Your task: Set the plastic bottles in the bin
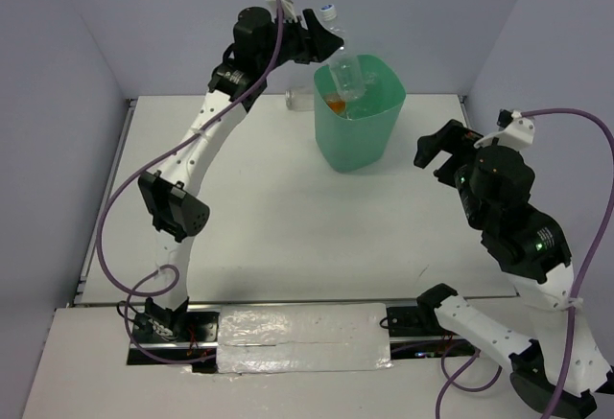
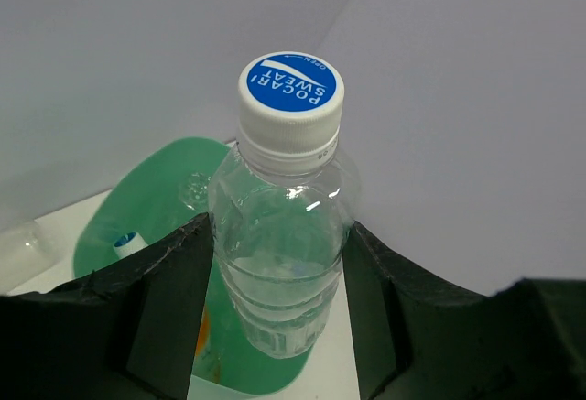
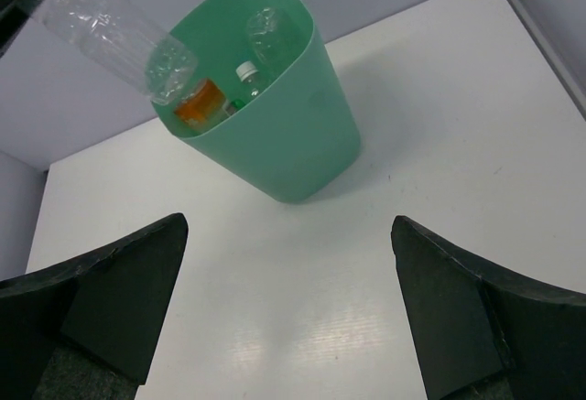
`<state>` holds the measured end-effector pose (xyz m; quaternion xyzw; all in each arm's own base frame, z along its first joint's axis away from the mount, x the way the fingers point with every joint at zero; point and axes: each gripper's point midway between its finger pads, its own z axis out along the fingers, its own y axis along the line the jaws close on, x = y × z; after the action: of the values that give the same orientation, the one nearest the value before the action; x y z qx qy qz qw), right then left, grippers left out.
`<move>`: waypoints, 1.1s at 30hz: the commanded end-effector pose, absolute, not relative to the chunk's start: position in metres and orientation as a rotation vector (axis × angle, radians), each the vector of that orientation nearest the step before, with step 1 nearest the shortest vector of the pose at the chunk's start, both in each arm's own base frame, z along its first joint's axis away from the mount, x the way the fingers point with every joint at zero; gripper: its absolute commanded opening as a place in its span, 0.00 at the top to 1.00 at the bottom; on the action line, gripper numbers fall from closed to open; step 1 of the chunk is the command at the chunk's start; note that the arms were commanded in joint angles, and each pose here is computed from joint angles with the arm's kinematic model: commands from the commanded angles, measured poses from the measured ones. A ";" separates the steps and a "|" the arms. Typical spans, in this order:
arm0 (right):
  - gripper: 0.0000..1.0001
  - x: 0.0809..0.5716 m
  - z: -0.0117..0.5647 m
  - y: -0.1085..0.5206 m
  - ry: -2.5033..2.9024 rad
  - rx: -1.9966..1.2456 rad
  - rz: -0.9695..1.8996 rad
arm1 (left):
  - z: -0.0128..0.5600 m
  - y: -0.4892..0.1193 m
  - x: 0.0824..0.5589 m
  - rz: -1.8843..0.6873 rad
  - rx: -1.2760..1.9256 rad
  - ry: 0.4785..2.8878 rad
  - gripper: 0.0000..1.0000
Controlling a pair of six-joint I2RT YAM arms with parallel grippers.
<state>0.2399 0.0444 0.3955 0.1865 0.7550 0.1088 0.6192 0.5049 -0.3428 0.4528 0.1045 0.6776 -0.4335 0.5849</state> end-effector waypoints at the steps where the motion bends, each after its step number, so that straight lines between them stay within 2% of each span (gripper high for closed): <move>1: 0.01 0.236 0.385 0.040 1.762 0.453 0.219 | 0.458 -0.346 0.510 -1.006 0.268 1.530 0.44; 16: 0.00 0.238 0.375 0.041 1.785 0.460 0.214 | 0.390 -0.404 0.521 -1.065 0.280 1.623 0.41; 18: 0.00 0.240 0.373 0.042 1.788 0.458 0.213 | 0.387 -0.407 0.519 -1.071 0.295 1.630 0.29; 20: 0.00 0.241 0.371 0.044 1.792 0.458 0.213 | 0.387 -0.409 0.513 -1.069 0.320 1.633 0.01; 23: 0.00 0.243 0.370 0.045 1.796 0.459 0.216 | 0.403 -0.405 0.499 -1.053 0.337 1.616 0.01; 28: 0.00 0.245 0.371 0.047 1.796 0.454 0.222 | 0.483 -0.353 0.484 -0.893 0.228 1.472 0.01; 31: 0.00 0.245 0.371 0.046 1.793 0.454 0.217 | 0.495 -0.301 0.502 -0.818 0.045 1.498 0.00; 33: 0.00 0.244 0.370 0.046 1.794 0.454 0.216 | 0.475 -0.265 0.518 -0.832 -0.173 1.597 0.01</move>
<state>0.2432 0.0454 0.3666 0.1912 0.7796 0.0889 0.5897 0.5062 -0.3498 0.4189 0.0584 0.7171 -0.3816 0.5803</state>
